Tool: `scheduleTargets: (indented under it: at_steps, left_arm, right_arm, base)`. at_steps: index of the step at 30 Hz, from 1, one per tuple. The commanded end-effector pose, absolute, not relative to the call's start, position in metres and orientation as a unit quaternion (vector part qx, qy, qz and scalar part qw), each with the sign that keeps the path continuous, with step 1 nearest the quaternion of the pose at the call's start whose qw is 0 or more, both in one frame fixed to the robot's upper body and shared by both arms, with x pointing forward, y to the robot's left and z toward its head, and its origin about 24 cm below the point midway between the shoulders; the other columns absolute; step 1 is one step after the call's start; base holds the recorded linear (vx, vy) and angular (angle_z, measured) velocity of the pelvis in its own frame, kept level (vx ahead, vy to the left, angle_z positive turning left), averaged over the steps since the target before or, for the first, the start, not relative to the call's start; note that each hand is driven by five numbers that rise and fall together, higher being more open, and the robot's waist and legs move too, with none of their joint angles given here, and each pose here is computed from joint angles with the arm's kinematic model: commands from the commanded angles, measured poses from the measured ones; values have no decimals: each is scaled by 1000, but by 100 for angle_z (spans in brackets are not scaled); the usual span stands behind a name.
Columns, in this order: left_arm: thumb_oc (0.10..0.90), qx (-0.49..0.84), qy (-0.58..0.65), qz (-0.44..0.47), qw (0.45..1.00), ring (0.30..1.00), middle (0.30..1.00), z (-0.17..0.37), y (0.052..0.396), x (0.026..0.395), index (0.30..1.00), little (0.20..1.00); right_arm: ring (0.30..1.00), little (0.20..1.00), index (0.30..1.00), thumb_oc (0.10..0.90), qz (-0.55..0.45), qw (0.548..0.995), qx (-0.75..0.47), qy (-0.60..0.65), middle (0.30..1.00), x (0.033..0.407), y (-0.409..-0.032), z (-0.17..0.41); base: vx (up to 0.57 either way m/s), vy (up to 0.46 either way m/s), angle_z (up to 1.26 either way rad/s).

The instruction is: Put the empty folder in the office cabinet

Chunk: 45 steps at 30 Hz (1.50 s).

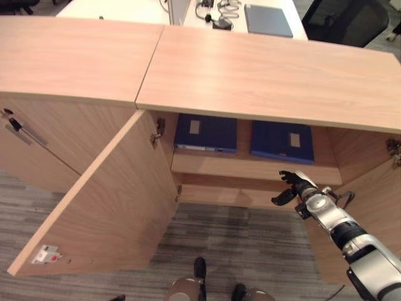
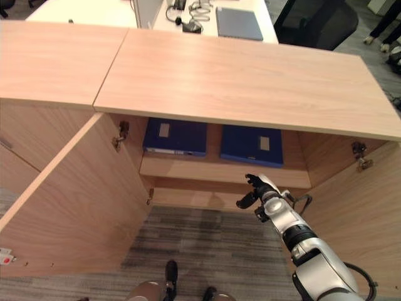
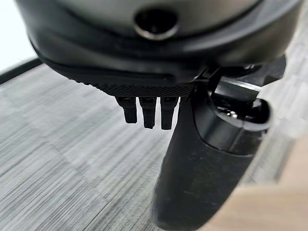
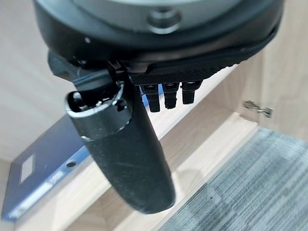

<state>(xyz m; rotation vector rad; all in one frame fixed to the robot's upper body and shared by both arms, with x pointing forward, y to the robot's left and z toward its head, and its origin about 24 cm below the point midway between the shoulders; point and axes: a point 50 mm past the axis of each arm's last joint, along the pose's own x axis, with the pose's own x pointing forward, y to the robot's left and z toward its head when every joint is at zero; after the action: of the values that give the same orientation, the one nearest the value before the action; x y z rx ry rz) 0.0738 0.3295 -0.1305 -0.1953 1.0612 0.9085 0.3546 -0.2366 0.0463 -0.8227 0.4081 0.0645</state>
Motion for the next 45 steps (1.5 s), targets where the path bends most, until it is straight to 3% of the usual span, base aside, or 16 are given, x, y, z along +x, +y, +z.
scheduleTargets:
  at_steps: [1,23,32,37,45]
  left_arm:
    - [800,-58,490,480,725,900,900,-121,354,46,900,900]
    - [800,-62,475,470,741,900,900,-121,346,77,900,900]
    - [800,-84,491,492,715,900,900,-126,343,59,900,900]
    - [800,-80,492,496,711,900,900,-124,349,50,900,900]
    - [800,-65,470,490,731,900,900,-116,358,66,900,900]
  right_arm:
    - [900,900,900,800,-47,886,-447,112,900,377,-257,104]
    - [900,900,900,800,-148,832,-531,56,900,403,-272,183]
    - [900,900,900,800,-105,804,-571,-130,900,397,-229,252]
    - [900,900,900,800,-99,790,-582,-169,900,381,-235,269]
    - [900,900,900,800,-111,800,-579,-107,900,397,-245,267]
  base:
    - [-37,-30,-16]
    - [52,-98,8]
    - [70,-61,5]
    - [22,-20,-1]
    - [6,-17,-5]
